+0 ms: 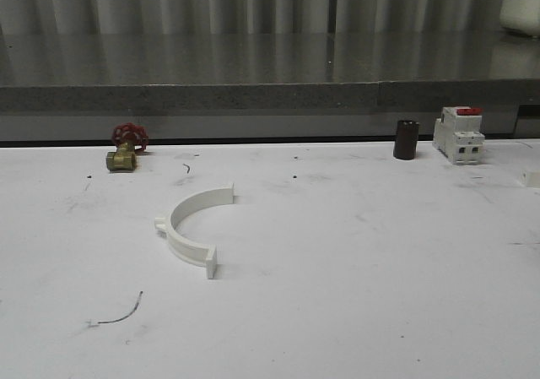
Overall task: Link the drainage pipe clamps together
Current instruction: 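Lower the right gripper onto the second white clamp half and grasp its end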
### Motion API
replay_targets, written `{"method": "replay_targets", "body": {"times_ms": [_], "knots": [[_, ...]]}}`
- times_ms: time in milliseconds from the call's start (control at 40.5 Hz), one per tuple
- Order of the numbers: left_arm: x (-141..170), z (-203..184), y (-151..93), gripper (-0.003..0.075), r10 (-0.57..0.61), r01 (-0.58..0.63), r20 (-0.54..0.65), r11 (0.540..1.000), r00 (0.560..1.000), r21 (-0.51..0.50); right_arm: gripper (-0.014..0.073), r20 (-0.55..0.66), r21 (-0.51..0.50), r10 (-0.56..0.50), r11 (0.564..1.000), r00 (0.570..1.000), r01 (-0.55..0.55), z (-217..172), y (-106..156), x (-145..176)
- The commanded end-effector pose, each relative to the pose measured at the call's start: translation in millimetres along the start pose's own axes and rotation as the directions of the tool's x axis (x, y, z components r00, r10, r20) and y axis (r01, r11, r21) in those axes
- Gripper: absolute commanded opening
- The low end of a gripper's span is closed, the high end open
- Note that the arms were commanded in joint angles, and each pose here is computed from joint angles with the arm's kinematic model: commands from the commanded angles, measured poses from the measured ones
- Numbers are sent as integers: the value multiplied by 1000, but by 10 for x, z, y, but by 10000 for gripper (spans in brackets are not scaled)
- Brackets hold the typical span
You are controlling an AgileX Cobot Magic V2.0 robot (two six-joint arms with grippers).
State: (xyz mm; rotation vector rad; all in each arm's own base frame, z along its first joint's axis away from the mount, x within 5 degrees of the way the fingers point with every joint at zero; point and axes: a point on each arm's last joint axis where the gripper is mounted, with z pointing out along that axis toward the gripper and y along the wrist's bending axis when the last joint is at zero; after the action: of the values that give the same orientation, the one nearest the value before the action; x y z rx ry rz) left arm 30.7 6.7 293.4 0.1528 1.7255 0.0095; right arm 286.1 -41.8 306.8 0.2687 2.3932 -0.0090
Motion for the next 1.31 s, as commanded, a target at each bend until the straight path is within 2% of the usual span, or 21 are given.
{"method": "replay_targets", "body": {"times_ms": [0, 173, 370, 593, 840, 1284], "knots": [[-132, -13, -4, -20, -3, 2, 85, 1000, 996, 10, 591, 44, 36, 28, 999, 999, -29, 15, -144, -207], [-132, -13, -4, -20, -3, 2, 85, 1000, 996, 10, 591, -64, 78, 46, 996, 997, -41, 338, -348, -258], [-132, -13, -4, -20, -3, 2, 85, 1000, 996, 10, 591, -205, 80, 43, 996, 978, -27, 789, -398, -284], [-132, -13, -4, -20, -3, 2, 85, 1000, 996, 10, 591, -288, 81, 50, 996, 956, -28, 1184, -435, -346], [-132, -13, -4, -20, -3, 2, 85, 1000, 996, 10, 591, -369, 77, 46, 997, 928, -19, 1442, -458, -328], [-132, -13, -4, -20, -3, 2, 85, 1000, 996, 10, 589, -421, 78, 48, 997, 906, -17, 1652, -478, -217]]}}
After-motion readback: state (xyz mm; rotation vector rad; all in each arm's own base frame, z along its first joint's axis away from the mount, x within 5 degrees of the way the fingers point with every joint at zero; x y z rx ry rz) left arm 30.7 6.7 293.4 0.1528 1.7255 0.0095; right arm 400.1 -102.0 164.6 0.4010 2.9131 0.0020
